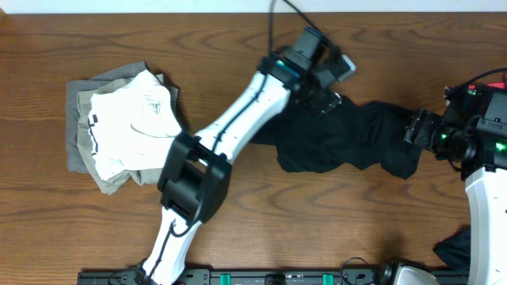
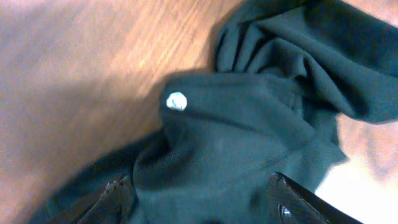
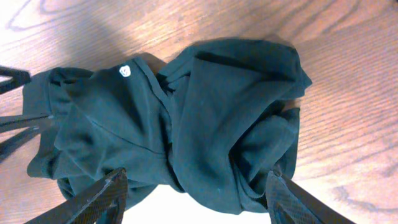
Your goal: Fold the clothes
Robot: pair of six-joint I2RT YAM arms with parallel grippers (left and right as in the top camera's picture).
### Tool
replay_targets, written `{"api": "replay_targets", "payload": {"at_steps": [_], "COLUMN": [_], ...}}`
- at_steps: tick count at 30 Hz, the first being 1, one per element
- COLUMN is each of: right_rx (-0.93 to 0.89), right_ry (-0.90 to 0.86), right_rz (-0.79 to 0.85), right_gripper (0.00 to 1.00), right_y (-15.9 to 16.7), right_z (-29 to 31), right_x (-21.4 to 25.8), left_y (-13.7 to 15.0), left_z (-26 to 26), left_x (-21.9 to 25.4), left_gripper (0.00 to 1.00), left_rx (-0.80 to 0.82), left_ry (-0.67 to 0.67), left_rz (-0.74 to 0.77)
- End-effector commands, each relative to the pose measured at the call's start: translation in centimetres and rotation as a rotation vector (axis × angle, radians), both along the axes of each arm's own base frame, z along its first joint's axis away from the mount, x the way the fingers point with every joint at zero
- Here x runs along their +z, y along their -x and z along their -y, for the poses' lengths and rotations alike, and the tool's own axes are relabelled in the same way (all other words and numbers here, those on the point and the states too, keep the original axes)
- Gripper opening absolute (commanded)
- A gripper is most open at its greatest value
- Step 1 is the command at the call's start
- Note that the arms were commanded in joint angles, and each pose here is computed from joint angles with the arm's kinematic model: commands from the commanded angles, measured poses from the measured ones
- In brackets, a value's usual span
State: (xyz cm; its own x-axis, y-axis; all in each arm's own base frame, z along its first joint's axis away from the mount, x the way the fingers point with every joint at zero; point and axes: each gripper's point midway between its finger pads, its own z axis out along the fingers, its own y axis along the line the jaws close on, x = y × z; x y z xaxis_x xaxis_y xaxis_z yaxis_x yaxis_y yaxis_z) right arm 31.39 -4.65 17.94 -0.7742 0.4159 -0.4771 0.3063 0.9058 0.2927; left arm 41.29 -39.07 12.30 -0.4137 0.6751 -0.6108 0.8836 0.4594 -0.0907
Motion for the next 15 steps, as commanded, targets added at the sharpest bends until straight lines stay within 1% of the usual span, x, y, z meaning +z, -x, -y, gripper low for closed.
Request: {"api": "replay_targets", "payload": {"at_steps": [1,3,7,9,10,11,12,13,14,15], "right_rx": [-0.026,-0.025,-0.023,-0.023,-0.023,-0.023,-0.023,-0.023,-0.023,-0.023], "right_ry": [-0.003,-0.004,-0.009,-0.011,-0.012,-0.012,-0.012,-0.012,-0.012,-0.012], "right_rz": [-0.008,-0.012,-0.019,-0.027,-0.031,-0.033,-0.035,-0.035,-0.035,-0.035], "right_gripper": [0.69,0.69,0.68,0.67,0.67,0.67,0.67,0.67,0.67,0.67], "right_y": [0.1,0.2,0.3,0.5,0.6,0.6,0.7,0.7,0.7,0.7], "right_z": [0.2,0.2,0.1,0.0,0.0,0.0,0.0,0.0,0.0,0.0], "right_x": [0.1,0.0,-0.1,-0.2,-0.2,-0.2,-0.3,-0.3,-0.3,-0.3], "left_y": [-1.4,-1.5,-1.8,-2.0,-2.0,-2.0,-1.9,-1.7,-1.5,-1.4], "left_z": [-0.4,-0.1,0.5,0.5,0.5,0.5,0.4,0.2,0.0,-0.3], "left_x": [-3.3,-4.7,-5.9,-6.0,-6.0,-6.0,-6.0,-6.1,-6.0,-6.0], "left_gripper": [0.72,0.72,0.7,0.66,0.61,0.52,0.41,0.24,0.1,0.06], "left_rx": [0.0,-0.001,-0.004,-0.001,-0.001,-0.001,-0.001,-0.002,-0.003,0.003], "left_ry": [-0.16,-0.185,-0.182,-0.178,-0.177,-0.179,-0.184,-0.19,-0.2,-0.216], "left_rz": [0.117,0.126,0.129,0.134,0.135,0.133,0.127,0.119,0.11,0.104]}}
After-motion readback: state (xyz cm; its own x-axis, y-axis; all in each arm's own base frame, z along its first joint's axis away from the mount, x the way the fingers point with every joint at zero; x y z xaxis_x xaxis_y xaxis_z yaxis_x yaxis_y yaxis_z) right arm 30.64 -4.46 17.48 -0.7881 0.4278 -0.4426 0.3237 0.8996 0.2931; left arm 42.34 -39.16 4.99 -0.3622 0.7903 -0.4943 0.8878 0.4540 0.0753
